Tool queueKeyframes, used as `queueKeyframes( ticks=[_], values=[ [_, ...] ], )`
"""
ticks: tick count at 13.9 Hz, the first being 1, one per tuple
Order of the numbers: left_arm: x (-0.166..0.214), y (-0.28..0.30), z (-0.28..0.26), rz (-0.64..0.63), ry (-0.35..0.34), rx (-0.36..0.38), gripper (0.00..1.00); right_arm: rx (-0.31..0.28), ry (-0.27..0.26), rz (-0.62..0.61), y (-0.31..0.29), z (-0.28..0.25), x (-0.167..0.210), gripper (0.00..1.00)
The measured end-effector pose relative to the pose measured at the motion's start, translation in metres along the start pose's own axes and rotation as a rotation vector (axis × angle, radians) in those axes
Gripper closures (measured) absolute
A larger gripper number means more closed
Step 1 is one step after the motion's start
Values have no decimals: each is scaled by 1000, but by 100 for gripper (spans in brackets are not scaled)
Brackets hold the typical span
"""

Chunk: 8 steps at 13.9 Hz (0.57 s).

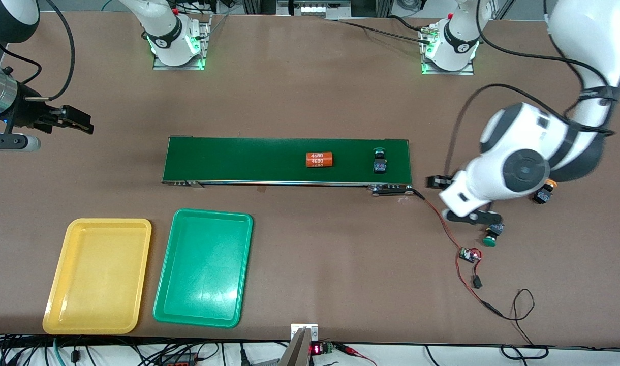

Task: Sort buttons by color to trays
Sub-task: 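Release the button on the belt and draw the left gripper back, then grasp the green-capped button with the left gripper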

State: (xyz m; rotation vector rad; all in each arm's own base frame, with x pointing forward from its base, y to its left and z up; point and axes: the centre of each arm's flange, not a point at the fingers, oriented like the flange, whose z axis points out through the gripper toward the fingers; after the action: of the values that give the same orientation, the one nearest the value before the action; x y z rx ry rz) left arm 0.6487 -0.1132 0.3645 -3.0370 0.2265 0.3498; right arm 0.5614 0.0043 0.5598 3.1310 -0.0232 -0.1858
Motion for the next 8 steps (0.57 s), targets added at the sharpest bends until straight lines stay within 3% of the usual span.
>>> queueKeyframes(
  ticks=[3, 8],
  values=[
    [16, -68, 14, 188, 77, 74, 0, 0, -1, 0, 0, 0, 0, 0],
    [44, -156, 92, 351, 212, 21, 0, 0, -2, 0, 0, 1, 0, 0]
  ],
)
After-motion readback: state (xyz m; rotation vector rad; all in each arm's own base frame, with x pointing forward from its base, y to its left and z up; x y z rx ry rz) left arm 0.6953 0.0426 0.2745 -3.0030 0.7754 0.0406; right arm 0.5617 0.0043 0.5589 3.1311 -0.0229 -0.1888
